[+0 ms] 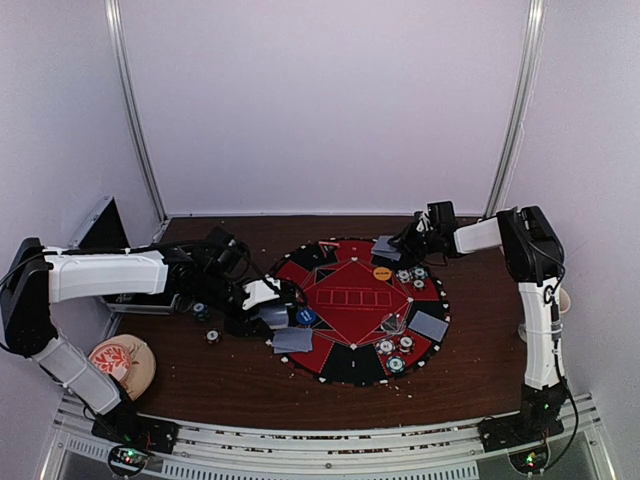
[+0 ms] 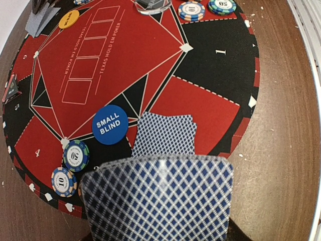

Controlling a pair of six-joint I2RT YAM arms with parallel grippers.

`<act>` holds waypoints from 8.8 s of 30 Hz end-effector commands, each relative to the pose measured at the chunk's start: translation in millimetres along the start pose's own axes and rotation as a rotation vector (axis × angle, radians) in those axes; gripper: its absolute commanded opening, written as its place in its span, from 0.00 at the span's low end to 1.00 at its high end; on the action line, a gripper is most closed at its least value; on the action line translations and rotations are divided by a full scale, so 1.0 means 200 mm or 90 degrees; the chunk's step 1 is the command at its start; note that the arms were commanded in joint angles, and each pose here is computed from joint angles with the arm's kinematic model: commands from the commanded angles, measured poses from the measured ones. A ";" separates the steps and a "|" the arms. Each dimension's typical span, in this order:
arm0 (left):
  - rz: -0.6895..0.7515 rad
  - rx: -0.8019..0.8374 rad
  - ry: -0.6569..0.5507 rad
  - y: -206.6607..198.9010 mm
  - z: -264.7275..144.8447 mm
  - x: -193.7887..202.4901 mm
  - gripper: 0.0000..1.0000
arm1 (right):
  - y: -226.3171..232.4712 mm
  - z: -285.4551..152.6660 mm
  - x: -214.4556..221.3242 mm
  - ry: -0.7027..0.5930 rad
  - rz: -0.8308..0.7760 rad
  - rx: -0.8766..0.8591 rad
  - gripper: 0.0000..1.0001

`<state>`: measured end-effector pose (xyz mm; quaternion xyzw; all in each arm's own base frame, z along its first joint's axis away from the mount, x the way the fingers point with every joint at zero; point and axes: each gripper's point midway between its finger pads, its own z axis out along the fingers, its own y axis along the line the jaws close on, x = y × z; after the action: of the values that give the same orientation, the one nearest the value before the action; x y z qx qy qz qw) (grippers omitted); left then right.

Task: Distribute texas hold em gaming equipment
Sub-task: Distribute the poker card in the big blind area, then pick up the poker card from the face-down deck piles, then distribute the poker card in the dealer area.

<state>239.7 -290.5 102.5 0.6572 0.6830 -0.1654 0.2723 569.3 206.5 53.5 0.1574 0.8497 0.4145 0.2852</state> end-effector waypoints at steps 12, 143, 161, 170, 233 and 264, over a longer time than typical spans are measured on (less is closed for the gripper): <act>0.012 -0.007 -0.028 0.01 -0.01 -0.06 0.53 | -0.02 -0.10 -0.04 -0.012 -0.029 0.072 0.39; 0.013 -0.011 -0.038 0.01 -0.03 -0.07 0.54 | 1.01 -0.23 1.70 0.267 -0.165 -0.252 0.26; 0.013 -0.011 -0.037 0.01 -0.03 -0.07 0.54 | 1.03 -0.37 1.61 0.240 -0.187 -0.249 0.02; 0.012 -0.011 -0.037 0.01 -0.03 -0.07 0.54 | 1.02 -0.43 1.55 0.223 -0.184 -0.254 0.09; 0.012 -0.009 -0.031 0.00 0.00 -0.05 0.54 | 0.34 -1.16 1.12 -0.080 -0.069 -0.093 0.00; 0.010 -0.007 -0.033 0.00 -0.01 -0.05 0.54 | -0.21 -1.20 1.03 -0.134 0.009 0.063 0.00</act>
<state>237.5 -295.0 102.0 0.6571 0.6794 -0.1709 0.2783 251.2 136.1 59.3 0.2269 0.8398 0.3476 0.3500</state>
